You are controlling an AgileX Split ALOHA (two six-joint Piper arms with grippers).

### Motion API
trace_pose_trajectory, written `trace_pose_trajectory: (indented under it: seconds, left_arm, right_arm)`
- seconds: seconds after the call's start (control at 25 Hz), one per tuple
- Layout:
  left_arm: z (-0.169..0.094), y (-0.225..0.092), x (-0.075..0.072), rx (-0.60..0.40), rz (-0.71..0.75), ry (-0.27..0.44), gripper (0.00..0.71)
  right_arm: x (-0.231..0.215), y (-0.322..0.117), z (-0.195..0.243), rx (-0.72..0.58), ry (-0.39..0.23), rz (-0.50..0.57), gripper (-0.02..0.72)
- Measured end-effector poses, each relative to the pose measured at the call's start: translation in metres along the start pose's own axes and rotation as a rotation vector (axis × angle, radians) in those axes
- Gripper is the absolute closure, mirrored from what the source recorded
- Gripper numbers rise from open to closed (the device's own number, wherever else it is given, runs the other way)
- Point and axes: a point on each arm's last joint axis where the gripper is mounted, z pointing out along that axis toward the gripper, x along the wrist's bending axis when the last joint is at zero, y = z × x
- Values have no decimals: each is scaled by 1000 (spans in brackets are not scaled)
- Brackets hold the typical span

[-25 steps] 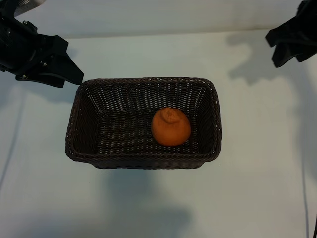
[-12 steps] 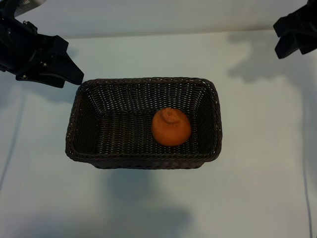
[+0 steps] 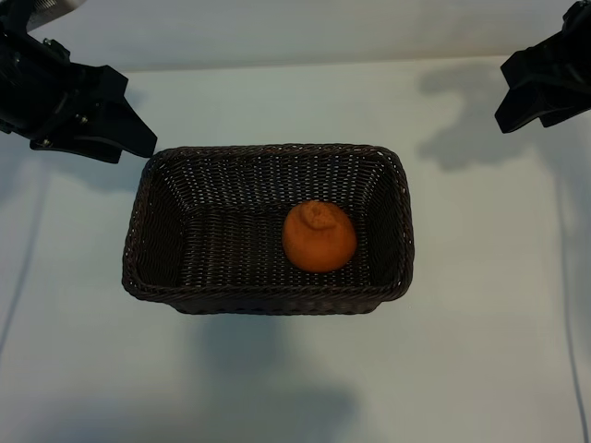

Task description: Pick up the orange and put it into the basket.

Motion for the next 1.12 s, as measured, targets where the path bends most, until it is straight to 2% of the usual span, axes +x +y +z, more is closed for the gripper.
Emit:
trace_pose_trajectory:
  seconds: [0.4,1.12]
  left_arm:
    - [0,0,0,1,1,3,208]
    - [0,0,0,1,2,3,208]
  right_arm:
    - [4,1,0,-14,49,17,225]
    - [5,1,0,-15,54,16,225]
